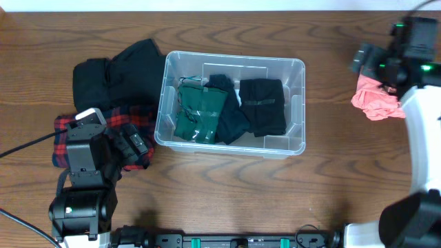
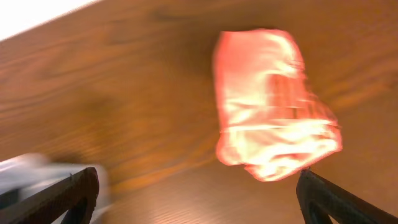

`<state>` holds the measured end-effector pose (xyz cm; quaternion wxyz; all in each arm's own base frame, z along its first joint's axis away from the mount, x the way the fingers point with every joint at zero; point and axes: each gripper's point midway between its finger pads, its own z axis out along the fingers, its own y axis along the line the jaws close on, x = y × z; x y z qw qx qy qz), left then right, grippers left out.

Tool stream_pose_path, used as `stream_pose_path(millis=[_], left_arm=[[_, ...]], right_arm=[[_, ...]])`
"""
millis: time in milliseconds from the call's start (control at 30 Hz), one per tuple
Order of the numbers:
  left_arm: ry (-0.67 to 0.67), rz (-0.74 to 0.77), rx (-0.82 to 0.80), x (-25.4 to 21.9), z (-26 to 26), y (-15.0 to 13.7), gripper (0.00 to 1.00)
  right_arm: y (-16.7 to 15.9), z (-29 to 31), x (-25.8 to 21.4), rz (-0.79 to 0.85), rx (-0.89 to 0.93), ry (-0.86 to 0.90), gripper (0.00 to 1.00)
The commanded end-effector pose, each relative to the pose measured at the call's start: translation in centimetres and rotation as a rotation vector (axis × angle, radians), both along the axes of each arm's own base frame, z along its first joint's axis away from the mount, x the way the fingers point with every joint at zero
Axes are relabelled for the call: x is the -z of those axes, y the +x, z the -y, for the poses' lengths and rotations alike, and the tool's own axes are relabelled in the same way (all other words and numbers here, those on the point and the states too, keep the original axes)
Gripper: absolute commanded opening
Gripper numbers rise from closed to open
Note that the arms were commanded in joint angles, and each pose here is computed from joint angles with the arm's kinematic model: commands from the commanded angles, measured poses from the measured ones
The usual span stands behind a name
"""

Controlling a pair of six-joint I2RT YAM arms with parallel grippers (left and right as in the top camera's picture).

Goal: Pack container
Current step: 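Move the right gripper to the pink shirt and grasp it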

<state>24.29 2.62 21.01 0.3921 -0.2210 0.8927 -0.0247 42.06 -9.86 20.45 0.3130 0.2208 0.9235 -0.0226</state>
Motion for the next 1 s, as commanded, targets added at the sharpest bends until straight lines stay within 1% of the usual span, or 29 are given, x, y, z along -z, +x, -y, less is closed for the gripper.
stream_pose_path(millis=[0, 67, 167, 300, 500, 667, 700, 733, 767, 800, 867, 933, 967], left_arm=[[-0.003, 0.019, 0.001, -0.8, 0.0, 0.1, 0.98], [-0.003, 0.019, 0.001, -0.8, 0.0, 0.1, 0.98], [-0.003, 0.019, 0.001, -0.8, 0.0, 0.1, 0.98], [-0.003, 0.019, 0.001, -0.8, 0.0, 0.1, 0.98], [-0.003, 0.02, 0.001, -0.8, 0.0, 0.1, 0.98], [-0.024, 0.024, -0.016, -0.8, 0.0, 0.1, 0.98], [-0.028, 0.024, -0.011, -0.8, 0.1, 0.1, 0.98], [-0.028, 0.024, -0.011, -0.8, 0.1, 0.1, 0.98], [-0.027, 0.024, -0.011, -0.8, 0.1, 0.1, 0.98], [-0.027, 0.024, -0.011, -0.8, 0.1, 0.1, 0.98], [-0.027, 0.024, -0.011, -0.8, 0.1, 0.1, 0.98], [-0.027, 0.024, -0.011, -0.8, 0.1, 0.1, 0.98], [-0.027, 0.024, -0.011, -0.8, 0.1, 0.1, 0.98]], right_arm=[[-0.5, 3.9, 3.3, -0.079, -0.013, -0.002, 0.99], [-0.5, 6.1, 5.4, -0.107, -0.024, 0.017, 0.99], [-0.2, 7.7, 8.3, -0.134, -0.06, 0.059, 0.99], [-0.5, 9.6, 12.4, -0.196, -0.038, 0.091, 0.99], [-0.4, 10.0, 17.1, -0.27, -0.094, 0.096, 0.99], [-0.7, 9.6, 19.9, -0.319, -0.098, 0.129, 0.99], [-0.9, 9.5, 20.5, -0.329, -0.099, 0.137, 0.94], [-1.0, 9.4, 20.8, -0.336, -0.102, 0.147, 0.86], [-1.1, 9.2, 20.9, -0.34, -0.103, 0.154, 0.74], [-1.1, 9.1, 21.0, -0.34, -0.106, 0.162, 0.59], [-0.9, 8.6, 20.5, -0.324, -0.118, 0.182, 0.37], [-0.4, 7.9, 19.2, -0.286, -0.139, 0.208, 0.18], [-0.1, 7.6, 18.4, -0.262, -0.149, 0.215, 0.1]])
